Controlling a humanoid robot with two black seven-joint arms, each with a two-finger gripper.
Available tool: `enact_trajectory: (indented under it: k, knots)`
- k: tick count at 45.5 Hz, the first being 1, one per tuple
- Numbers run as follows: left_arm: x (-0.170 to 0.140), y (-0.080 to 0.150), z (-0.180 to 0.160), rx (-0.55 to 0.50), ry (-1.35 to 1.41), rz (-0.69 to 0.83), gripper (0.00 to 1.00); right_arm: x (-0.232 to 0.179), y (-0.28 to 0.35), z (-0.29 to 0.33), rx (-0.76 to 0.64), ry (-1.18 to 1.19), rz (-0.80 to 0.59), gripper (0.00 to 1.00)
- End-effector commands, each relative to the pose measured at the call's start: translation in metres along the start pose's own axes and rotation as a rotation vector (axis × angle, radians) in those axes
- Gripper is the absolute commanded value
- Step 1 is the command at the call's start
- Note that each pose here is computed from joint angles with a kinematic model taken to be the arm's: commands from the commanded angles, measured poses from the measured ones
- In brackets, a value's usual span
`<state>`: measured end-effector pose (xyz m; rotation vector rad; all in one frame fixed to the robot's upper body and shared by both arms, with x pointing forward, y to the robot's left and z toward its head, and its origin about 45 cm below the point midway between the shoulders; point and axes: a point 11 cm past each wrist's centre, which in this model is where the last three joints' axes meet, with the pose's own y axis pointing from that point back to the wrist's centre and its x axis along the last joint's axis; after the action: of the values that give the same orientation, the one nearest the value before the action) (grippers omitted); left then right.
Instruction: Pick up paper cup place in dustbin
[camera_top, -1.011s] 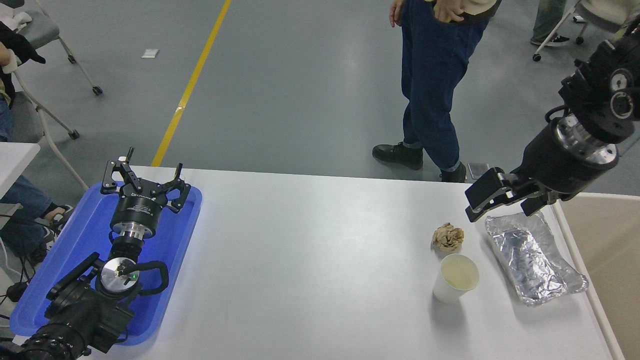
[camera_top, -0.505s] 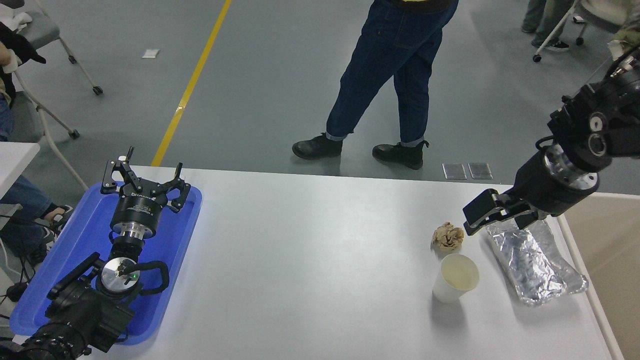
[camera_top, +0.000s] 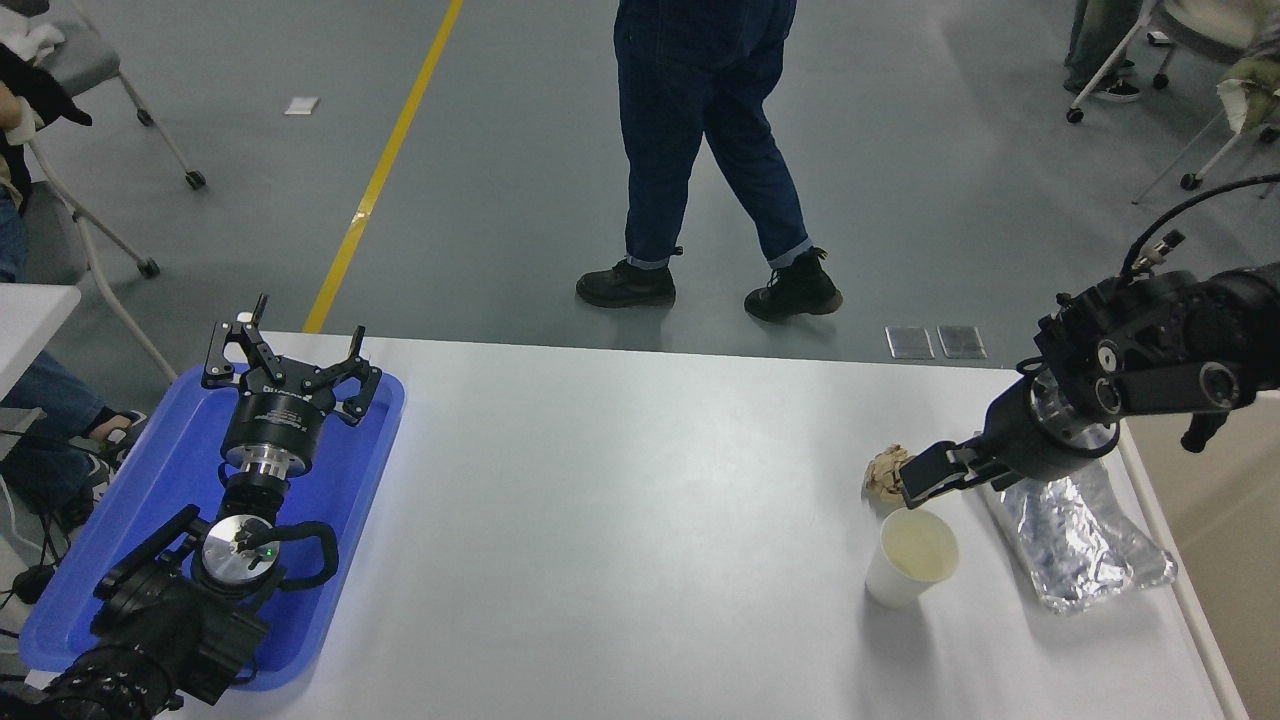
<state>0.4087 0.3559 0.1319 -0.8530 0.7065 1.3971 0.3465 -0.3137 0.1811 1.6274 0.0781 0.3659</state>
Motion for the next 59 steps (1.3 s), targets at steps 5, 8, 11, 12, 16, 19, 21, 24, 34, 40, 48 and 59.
enact_trajectory:
  k: [5, 8, 11, 12, 16, 19, 21, 24, 34, 40, 48, 59]
  knots:
    - [0.0, 0.0, 0.001, 0.0, -0.001, 0.0, 1.0, -0.025, -0.041, 0.012, -0.003, 0.02, 0.017, 1.0]
    - [0.0, 0.0, 0.001, 0.0, -0.001, 0.0, 1.0, -0.025, -0.046, 0.008, 0.012, 0.015, 0.036, 1.0]
    - [0.0, 0.0, 0.0, 0.0, 0.0, -0.001, 1.0, -0.026, -0.049, 0.009, 0.012, 0.017, 0.04, 0.98]
    - [0.0, 0.0, 0.0, 0.0, 0.0, -0.001, 1.0, -0.027, -0.049, 0.009, 0.011, 0.016, 0.041, 0.98]
    - [0.0, 0.0, 0.0, 0.0, 0.0, -0.001, 1.0, -0.027, -0.053, 0.013, 0.004, 0.018, 0.055, 0.92]
    - [0.0, 0.0, 0.0, 0.0, 0.0, -0.001, 1.0, -0.029, -0.057, 0.013, 0.005, 0.024, 0.06, 0.86]
    - [0.0, 0.0, 0.0, 0.0, 0.0, -0.001, 1.0, -0.03, -0.058, 0.012, 0.006, 0.026, 0.06, 0.83]
    - [0.0, 0.0, 0.0, 0.0, 0.0, -0.001, 1.0, -0.032, -0.059, 0.012, 0.005, 0.029, 0.058, 0.71]
    - [0.0, 0.0, 0.0, 0.0, 0.0, -0.001, 1.0, -0.032, -0.059, 0.014, -0.009, 0.031, 0.055, 0.1]
    - [0.0, 0.0, 0.0, 0.0, 0.0, -0.002, 1.0, -0.033, -0.06, 0.013, -0.008, 0.036, 0.053, 0.0]
    - [0.0, 0.0, 0.0, 0.0, 0.0, -0.002, 1.0, -0.03, -0.057, 0.012, -0.003, 0.031, 0.061, 0.0]
    - [0.0, 0.0, 0.0, 0.0, 0.0, -0.001, 1.0, -0.025, -0.043, 0.016, -0.012, 0.036, 0.06, 0.0]
